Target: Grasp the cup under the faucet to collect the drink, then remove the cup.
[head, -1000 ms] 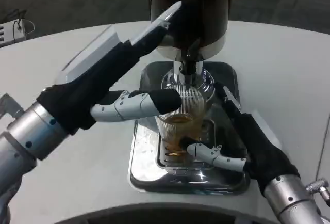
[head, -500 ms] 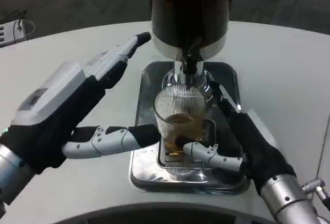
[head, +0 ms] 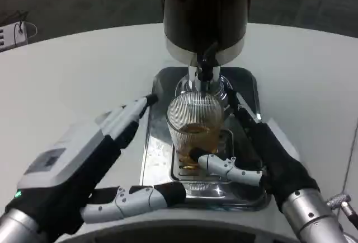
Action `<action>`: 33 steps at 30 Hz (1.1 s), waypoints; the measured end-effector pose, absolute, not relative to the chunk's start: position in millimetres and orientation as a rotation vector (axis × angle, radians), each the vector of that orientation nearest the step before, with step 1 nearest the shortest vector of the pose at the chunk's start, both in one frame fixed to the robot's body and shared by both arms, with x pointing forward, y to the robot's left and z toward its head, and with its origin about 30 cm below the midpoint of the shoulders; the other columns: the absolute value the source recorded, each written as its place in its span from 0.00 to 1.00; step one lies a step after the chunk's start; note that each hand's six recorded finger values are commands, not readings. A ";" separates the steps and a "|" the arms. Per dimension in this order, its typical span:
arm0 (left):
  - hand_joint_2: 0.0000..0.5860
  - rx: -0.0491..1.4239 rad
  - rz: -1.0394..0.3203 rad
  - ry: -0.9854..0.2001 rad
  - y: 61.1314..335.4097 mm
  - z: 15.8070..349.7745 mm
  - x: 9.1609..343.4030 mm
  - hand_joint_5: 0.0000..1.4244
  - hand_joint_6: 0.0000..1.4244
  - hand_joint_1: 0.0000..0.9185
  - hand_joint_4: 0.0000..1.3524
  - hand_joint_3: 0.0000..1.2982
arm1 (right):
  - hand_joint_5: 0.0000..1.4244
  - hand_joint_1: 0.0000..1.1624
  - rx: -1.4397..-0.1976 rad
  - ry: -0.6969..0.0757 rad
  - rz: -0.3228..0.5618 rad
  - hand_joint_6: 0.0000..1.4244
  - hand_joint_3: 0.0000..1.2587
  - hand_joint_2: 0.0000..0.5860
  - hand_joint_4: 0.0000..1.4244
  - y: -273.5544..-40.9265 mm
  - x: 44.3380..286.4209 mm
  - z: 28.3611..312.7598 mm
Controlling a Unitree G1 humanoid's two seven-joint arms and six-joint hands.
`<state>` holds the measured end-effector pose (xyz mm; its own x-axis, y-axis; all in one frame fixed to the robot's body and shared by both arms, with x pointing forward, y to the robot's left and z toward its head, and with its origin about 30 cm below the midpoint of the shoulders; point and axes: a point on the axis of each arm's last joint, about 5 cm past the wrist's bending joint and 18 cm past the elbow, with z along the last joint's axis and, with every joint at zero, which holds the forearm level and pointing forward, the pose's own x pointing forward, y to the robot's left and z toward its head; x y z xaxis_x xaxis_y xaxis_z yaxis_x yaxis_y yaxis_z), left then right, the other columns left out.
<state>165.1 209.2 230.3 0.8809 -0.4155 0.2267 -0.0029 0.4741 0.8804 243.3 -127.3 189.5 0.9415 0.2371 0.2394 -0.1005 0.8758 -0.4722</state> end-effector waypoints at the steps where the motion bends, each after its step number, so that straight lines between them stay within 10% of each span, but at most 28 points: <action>1: 0.04 1.049 -0.269 -0.432 208.3 228.0 162.5 0.00 0.00 0.00 0.00 0.00 | 0.00 0.65 -0.471 -0.300 0.180 0.00 0.00 0.39 0.00 -127.5 243.6 189.3; 33: 0.05 1.040 -0.291 -0.256 211.4 221.5 131.3 0.00 0.00 0.00 0.00 0.00 | 0.00 0.67 -0.375 -0.332 0.170 0.00 0.00 0.35 0.00 -96.3 266.5 180.0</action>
